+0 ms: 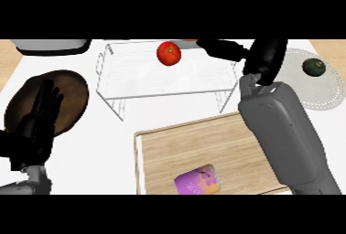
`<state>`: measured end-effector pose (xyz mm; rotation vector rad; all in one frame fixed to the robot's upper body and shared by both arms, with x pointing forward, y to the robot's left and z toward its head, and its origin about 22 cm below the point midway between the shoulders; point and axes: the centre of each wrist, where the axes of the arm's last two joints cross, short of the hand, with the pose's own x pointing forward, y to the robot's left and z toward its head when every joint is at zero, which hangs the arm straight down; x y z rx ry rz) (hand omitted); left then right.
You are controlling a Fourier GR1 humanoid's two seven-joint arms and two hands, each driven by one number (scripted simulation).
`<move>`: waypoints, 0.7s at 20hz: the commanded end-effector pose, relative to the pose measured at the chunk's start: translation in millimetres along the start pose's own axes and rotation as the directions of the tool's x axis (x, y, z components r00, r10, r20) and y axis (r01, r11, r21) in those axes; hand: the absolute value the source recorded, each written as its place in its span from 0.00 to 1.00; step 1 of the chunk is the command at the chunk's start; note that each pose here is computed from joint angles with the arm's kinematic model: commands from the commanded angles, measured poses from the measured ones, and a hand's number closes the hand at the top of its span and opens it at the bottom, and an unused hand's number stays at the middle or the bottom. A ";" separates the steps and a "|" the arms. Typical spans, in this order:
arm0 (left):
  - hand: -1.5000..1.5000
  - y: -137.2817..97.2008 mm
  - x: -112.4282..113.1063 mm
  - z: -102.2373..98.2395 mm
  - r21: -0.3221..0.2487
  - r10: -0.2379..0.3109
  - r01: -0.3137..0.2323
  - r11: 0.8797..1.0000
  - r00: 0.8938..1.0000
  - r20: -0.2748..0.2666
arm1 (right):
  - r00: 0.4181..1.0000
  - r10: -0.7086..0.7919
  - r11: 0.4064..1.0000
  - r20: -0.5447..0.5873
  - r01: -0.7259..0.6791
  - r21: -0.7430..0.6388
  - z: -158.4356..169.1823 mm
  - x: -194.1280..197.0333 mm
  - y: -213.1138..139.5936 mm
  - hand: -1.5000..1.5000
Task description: Pick the tomato from the tray and place it in the tiered shelf
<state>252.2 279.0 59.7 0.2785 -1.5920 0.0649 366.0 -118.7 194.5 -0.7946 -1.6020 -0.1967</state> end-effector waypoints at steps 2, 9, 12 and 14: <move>0.50 8.7 -9.5 -1.2 0.020 0.002 -0.002 1.000 1.000 0.003 | 0.998 0.010 1.000 -0.057 -0.010 -0.010 14.9 -18.3 -72.1 0.00; 0.50 -11.6 -5.8 12.6 -0.001 0.005 -0.005 1.000 1.000 0.011 | 0.999 -0.035 0.999 -0.035 0.036 0.022 38.4 -28.4 -159.4 0.00; 0.50 2.4 0.2 -4.6 -0.023 -0.003 0.004 1.000 1.000 0.020 | 0.999 -0.029 0.999 -0.039 0.030 0.024 57.2 -38.9 -186.3 0.00; 0.50 -11.2 3.6 13.8 -0.038 0.007 -0.007 0.999 1.000 0.007 | 0.999 -0.035 0.999 -0.005 0.035 0.016 35.1 -39.4 -201.5 0.00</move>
